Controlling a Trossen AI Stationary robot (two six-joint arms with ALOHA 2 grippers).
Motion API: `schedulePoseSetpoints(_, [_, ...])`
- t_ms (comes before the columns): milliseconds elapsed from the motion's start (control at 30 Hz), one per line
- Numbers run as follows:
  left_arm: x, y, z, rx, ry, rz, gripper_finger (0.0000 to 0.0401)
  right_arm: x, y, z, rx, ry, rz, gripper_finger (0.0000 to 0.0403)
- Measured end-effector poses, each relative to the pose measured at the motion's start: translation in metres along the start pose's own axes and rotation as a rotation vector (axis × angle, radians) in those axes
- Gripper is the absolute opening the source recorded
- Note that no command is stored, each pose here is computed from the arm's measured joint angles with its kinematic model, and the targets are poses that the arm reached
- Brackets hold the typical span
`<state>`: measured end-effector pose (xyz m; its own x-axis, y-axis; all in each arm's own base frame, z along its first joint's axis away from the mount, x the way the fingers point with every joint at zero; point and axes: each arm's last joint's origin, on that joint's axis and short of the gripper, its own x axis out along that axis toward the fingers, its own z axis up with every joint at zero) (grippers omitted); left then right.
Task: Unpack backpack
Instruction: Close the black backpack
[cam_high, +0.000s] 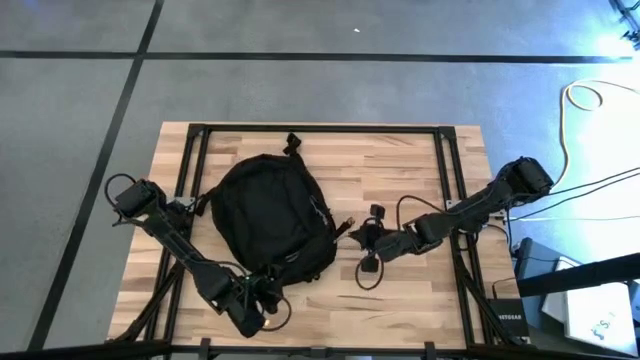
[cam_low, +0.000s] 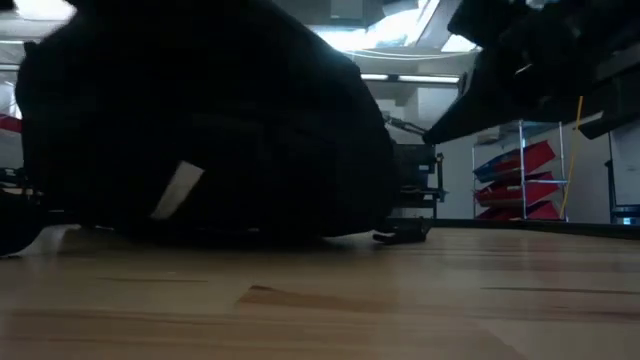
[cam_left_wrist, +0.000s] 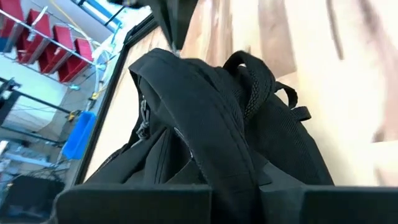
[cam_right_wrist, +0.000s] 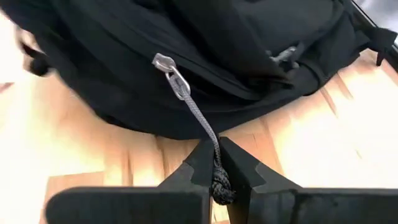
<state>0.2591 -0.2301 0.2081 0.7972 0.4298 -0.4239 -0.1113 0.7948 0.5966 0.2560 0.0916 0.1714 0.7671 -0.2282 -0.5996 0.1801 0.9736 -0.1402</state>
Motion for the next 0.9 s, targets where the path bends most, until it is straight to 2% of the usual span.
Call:
schedulePoseSetpoints(233, [-0.02, 0.008, 0.007, -0.056, -0.047, -0.045, 0.0, 0.018, -0.029, -0.007, 0.069, -0.076, 0.035, 0.0001])
schedulePoseSetpoints(400, [-0.023, 0.009, 0.01, -0.078, -0.062, -0.049, 0.0, 0.033, -0.063, -0.006, 0.092, -0.051, 0.002, 0.0001])
schedulePoseSetpoints(567, [-0.023, 0.009, 0.011, -0.081, -0.068, -0.049, 0.0, 0.044, -0.093, 0.0, 0.143, -0.095, 0.049, 0.0001])
schedulePoseSetpoints(733, [-0.023, 0.009, 0.011, -0.081, -0.068, -0.049, 0.0, 0.061, -0.11, 0.002, 0.16, -0.186, 0.107, 0.0001])
schedulePoseSetpoints(900, [-0.023, 0.009, 0.014, -0.1, -0.084, -0.055, 0.0, 0.092, -0.121, -0.008, 0.184, -0.168, 0.123, 0.0001])
